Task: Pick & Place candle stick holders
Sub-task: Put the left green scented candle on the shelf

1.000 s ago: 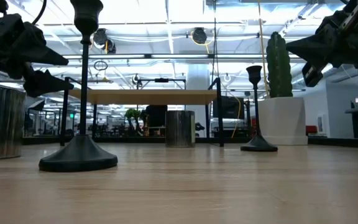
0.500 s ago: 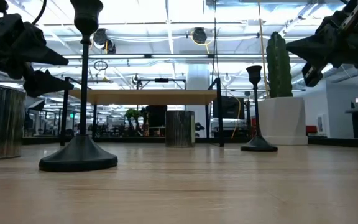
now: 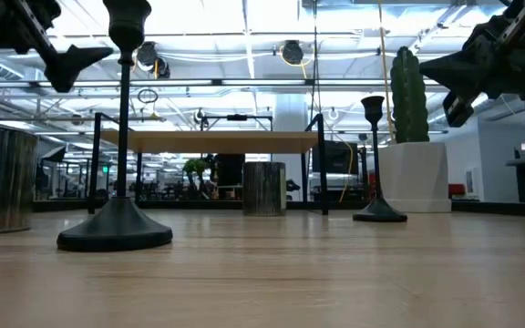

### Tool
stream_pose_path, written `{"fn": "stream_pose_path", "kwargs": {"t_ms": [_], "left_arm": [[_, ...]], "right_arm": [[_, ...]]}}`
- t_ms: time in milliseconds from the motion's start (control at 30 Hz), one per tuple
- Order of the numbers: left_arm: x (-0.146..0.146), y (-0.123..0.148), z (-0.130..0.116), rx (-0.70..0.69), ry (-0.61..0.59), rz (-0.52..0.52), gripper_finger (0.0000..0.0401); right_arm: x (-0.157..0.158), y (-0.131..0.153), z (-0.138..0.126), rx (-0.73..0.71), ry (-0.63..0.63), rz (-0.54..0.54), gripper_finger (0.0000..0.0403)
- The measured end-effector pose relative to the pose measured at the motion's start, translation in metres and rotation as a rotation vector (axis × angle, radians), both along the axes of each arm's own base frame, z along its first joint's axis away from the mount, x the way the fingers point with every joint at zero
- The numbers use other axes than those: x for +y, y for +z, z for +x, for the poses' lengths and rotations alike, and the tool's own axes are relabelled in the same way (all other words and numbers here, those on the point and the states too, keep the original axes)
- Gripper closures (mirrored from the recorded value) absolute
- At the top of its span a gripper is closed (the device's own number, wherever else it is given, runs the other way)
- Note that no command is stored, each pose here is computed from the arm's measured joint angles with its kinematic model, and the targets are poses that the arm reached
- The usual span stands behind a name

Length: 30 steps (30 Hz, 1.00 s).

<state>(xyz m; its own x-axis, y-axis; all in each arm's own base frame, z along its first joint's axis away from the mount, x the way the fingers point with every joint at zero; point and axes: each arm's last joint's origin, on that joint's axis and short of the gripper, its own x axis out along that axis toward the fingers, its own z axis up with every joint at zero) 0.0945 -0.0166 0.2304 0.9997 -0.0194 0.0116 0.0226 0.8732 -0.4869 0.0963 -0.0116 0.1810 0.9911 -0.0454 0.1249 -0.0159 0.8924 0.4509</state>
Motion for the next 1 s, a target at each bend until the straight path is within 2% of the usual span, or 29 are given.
{"fn": "stream_pose_path", "kwargs": {"t_ms": [167,367,500,600,700,800,900,1000], "left_arm": [[-0.008,0.024,0.009,0.381,-0.001,-0.042,0.0004],[-0.013,0.071,0.014,0.658,0.091,-0.124,0.0004],[-0.016,0.090,0.015,0.842,0.175,-0.247,0.0004],[-0.020,0.091,0.014,1.031,0.251,-0.384,0.0004],[-0.025,0.088,0.015,1.183,0.272,-0.491,0.0004],[-0.028,0.087,0.020,1.209,0.250,-0.503,0.0004],[-0.030,0.086,0.027,1.170,0.250,-0.458,0.0004],[-0.031,0.087,0.030,1.150,0.237,-0.471,0.0004]], "right_arm": [[0.000,0.001,0.000,-0.006,0.000,0.000,0.0401],[0.000,0.001,0.000,-0.006,0.000,0.000,0.0401],[0.000,0.001,0.000,-0.006,0.000,0.000,0.0401],[0.000,0.001,0.000,-0.006,0.000,0.000,0.0401],[0.000,0.001,0.000,-0.006,0.000,0.000,0.0401],[0.000,0.001,0.000,-0.005,-0.001,-0.006,0.0401],[0.000,0.001,0.000,-0.005,-0.003,-0.019,0.0401],[0.000,0.001,0.000,-0.005,-0.004,-0.028,0.0401]]}}
